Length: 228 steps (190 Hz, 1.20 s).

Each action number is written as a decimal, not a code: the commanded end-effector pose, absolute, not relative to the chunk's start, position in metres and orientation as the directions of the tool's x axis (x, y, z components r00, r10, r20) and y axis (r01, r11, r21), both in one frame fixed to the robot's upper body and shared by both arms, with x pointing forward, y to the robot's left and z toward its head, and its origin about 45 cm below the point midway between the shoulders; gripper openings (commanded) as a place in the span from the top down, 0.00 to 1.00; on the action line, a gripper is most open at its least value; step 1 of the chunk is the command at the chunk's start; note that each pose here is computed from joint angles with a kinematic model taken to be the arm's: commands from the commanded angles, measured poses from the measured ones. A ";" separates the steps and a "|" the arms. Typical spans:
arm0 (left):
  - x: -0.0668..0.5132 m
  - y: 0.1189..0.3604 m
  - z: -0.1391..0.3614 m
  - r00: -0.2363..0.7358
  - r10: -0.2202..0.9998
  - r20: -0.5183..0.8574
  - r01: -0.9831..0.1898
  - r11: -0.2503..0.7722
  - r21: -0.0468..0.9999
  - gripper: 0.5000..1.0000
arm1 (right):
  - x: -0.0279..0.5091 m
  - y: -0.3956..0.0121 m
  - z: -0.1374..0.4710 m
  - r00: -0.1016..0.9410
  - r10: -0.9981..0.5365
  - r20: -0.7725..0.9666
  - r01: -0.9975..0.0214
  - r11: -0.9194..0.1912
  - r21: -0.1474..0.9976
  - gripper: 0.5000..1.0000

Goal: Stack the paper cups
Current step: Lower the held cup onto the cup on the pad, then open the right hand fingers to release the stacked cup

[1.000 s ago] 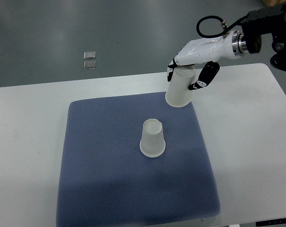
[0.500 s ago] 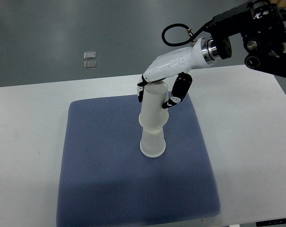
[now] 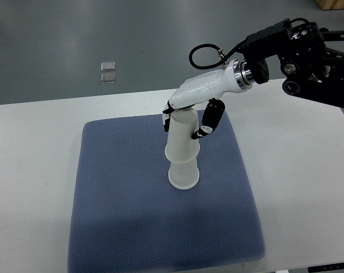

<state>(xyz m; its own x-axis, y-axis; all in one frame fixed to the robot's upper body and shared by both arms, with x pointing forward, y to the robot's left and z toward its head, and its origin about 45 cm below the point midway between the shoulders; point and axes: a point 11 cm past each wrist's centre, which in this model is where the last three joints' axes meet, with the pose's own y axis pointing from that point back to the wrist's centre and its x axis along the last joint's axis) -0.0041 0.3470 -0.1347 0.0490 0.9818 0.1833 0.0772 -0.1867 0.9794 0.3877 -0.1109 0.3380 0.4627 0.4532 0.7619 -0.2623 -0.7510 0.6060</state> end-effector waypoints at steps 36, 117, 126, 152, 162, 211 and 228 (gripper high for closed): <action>-0.004 0.347 -0.135 0.050 0.982 0.183 0.077 -0.187 0.979 0.00 | 0.388 -0.114 0.335 0.472 0.446 0.761 -0.266 -0.751 0.604 0.77; -0.004 0.347 -0.135 0.049 0.982 0.183 0.077 -0.187 0.979 0.00 | 0.387 -0.116 0.316 0.494 0.439 0.751 -0.257 -0.751 0.608 0.77; -0.004 0.347 -0.135 0.049 0.982 0.183 0.076 -0.187 0.980 0.00 | 0.387 -0.116 0.313 0.492 0.435 0.754 -0.261 -0.753 0.604 0.77; -0.004 0.347 -0.135 0.050 0.982 0.183 0.077 -0.187 0.979 0.00 | 0.390 -0.118 0.305 0.501 0.426 0.753 -0.269 -0.750 0.604 0.77; -0.004 0.347 -0.135 0.049 0.982 0.183 0.077 -0.187 0.979 0.00 | 0.391 -0.121 0.301 0.505 0.426 0.751 -0.274 -0.746 0.607 0.77; -0.004 0.347 -0.135 0.049 0.982 0.183 0.077 -0.187 0.979 0.00 | 0.390 -0.119 0.286 0.520 0.409 0.750 -0.273 -0.752 0.600 0.76; -0.004 0.347 -0.135 0.049 0.982 0.183 0.077 -0.187 0.979 0.00 | 0.390 -0.118 0.284 0.518 0.403 0.755 -0.276 -0.756 0.593 0.71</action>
